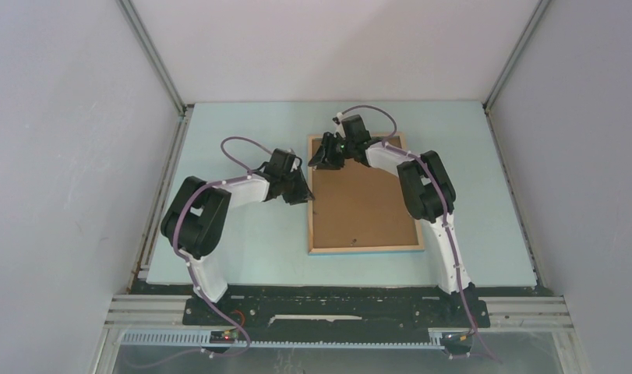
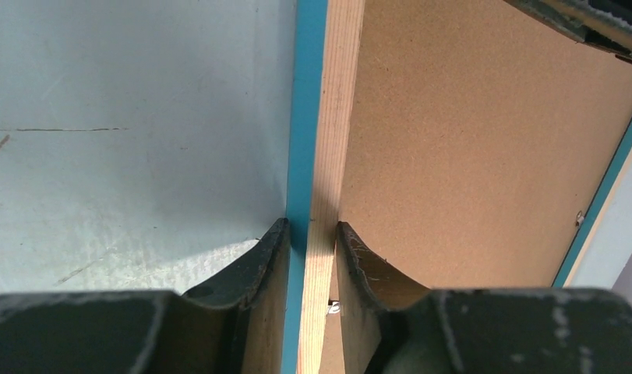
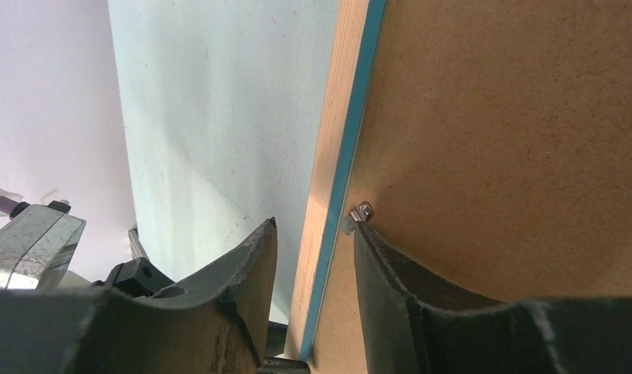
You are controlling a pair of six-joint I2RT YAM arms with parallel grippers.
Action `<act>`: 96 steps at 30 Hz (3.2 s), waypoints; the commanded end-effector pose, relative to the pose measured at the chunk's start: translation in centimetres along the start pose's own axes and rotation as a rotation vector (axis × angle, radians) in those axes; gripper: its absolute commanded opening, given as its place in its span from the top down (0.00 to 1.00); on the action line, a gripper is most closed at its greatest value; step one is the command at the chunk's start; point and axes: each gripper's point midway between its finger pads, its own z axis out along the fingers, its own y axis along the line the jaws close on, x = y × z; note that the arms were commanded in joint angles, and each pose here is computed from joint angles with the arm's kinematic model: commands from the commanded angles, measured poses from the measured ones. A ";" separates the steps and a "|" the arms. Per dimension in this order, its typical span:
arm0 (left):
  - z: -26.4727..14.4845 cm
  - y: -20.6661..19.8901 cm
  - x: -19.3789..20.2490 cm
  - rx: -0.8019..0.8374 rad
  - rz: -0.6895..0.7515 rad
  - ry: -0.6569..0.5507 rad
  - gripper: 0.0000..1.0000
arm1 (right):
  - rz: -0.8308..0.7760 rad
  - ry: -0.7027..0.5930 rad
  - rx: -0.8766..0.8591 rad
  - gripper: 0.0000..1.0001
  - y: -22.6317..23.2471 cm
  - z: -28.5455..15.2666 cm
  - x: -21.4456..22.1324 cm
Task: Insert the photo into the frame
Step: Install the photo frame at the center of the board, then adjust the photo frame at the center of the board.
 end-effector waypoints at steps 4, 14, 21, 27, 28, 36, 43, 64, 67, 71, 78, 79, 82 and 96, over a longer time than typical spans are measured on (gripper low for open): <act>1.0 -0.2 -0.9 0.006 0.013 -0.005 0.70 | 0.074 0.031 0.025 0.51 -0.4 2.3 2.6; 0.8 0.0 -1.0 0.035 -0.017 -0.004 0.70 | 0.066 -0.025 -0.125 0.48 2.6 1.8 1.5; -0.8 0.1 -1.6 0.030 0.046 -0.054 0.42 | -0.183 -0.124 -0.067 0.37 8.0 -7.6 -2.6; -4.4 -0.7 -1.0 0.117 0.083 -0.119 0.19 | -0.204 -0.040 0.111 0.25 6.2 -15.4 2.4; -5.1 -0.8 -0.8 0.129 0.078 -0.128 0.18 | -0.201 -0.020 0.146 0.24 4.8 -16.1 3.9; -6.6 -1.8 4.2 0.144 0.062 -0.101 0.16 | -0.325 0.044 0.576 0.22 -3.7 -23.9 9.8; -7.3 -0.6 7.8 0.045 0.096 -0.121 0.22 | -0.310 0.063 0.372 0.13 -0.9 -26.1 15.4; -5.3 1.5 8.3 -0.235 0.554 0.126 0.86 | -0.306 0.072 0.243 0.12 0.6 -24.6 15.3; -6.5 3.6 5.1 -0.456 0.732 0.154 0.96 | -0.306 0.092 0.220 0.12 0.5 -24.2 15.7; -6.8 5.3 0.2 -0.609 0.772 0.114 1.00 | -0.267 0.123 0.211 0.12 0.1 -23.3 16.1; -7.5 2.8 -4.5 -0.486 0.623 0.025 0.54 | -0.133 0.128 0.310 0.15 -3.9 -21.9 15.3; -7.9 2.4 -4.6 -0.469 0.582 0.025 0.50 | -0.125 0.128 0.322 0.16 -4.1 -21.9 15.2; -10.0 0.9 -5.0 -0.434 0.473 -0.011 0.36 | -0.099 0.076 0.415 0.17 -5.4 -22.4 14.3; -11.2 2.4 5.2 -0.032 -0.451 -0.115 0.26 | 0.053 -0.101 0.668 0.25 -11.2 -24.3 7.7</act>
